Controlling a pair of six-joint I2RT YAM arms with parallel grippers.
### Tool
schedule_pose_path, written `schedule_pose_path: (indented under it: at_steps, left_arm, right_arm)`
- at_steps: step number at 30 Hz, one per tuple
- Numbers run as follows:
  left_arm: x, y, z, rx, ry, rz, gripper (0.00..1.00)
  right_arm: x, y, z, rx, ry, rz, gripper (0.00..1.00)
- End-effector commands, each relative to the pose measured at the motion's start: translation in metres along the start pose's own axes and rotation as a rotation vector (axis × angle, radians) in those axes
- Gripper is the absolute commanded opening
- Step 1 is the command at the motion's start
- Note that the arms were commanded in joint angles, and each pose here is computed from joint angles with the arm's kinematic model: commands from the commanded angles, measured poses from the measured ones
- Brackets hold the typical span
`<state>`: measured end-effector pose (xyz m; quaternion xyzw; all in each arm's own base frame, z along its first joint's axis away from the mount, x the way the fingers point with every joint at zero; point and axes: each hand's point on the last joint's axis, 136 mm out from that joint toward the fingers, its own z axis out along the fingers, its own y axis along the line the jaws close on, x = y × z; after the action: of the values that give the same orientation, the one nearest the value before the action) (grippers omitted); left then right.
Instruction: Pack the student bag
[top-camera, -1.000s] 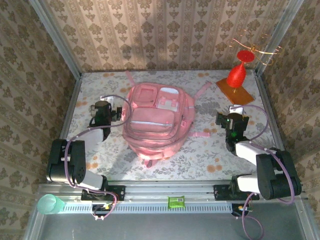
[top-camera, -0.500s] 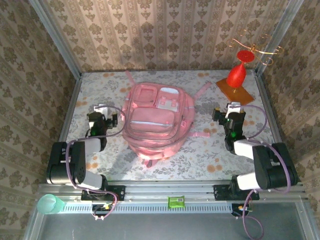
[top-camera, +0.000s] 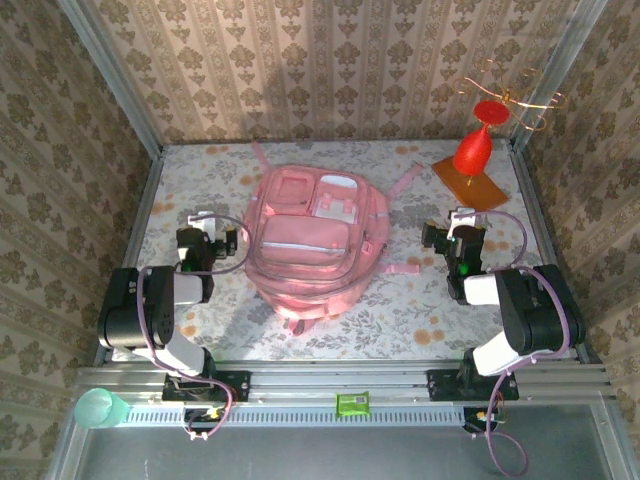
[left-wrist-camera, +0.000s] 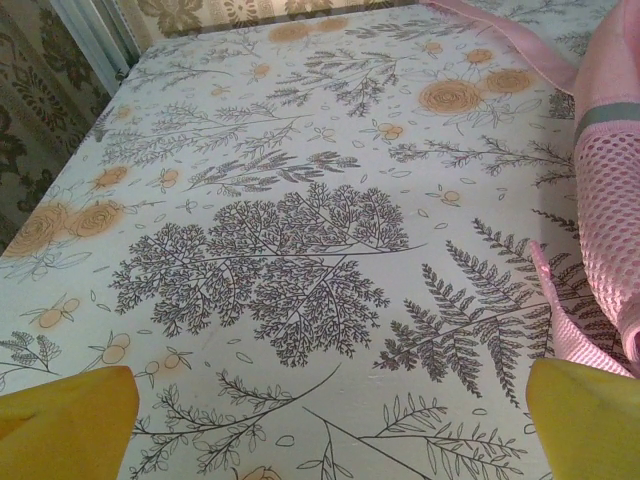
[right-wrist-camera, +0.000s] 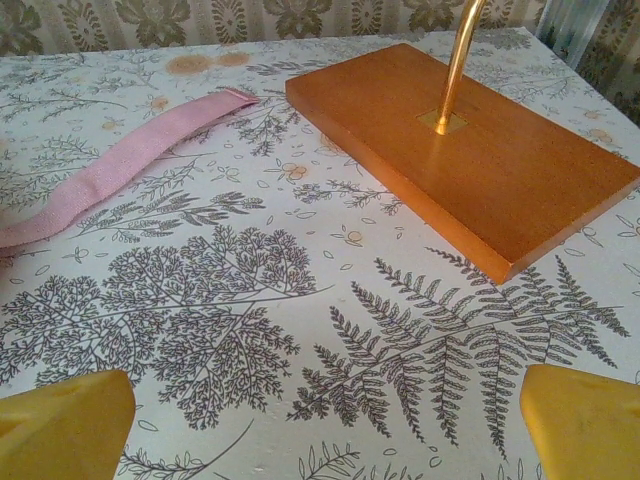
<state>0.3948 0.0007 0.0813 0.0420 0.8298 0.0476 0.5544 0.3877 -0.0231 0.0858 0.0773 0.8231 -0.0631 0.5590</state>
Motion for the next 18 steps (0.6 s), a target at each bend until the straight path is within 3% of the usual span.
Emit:
schedule_pose_path:
  at_steps: [1,18]
  left_arm:
    - [-0.0151,-0.0019,-0.0003,0.011,-0.049,-0.019,1.00]
    - [-0.0156,-0.0025,-0.0002,0.013,-0.051,-0.016,1.00]
  right_arm:
    - [-0.0160,0.0007,0.0019,-0.005,-0.045,0.005,1.00]
    - [-0.0160,0.0032,0.0012,-0.002,-0.046,-0.007,1.00]
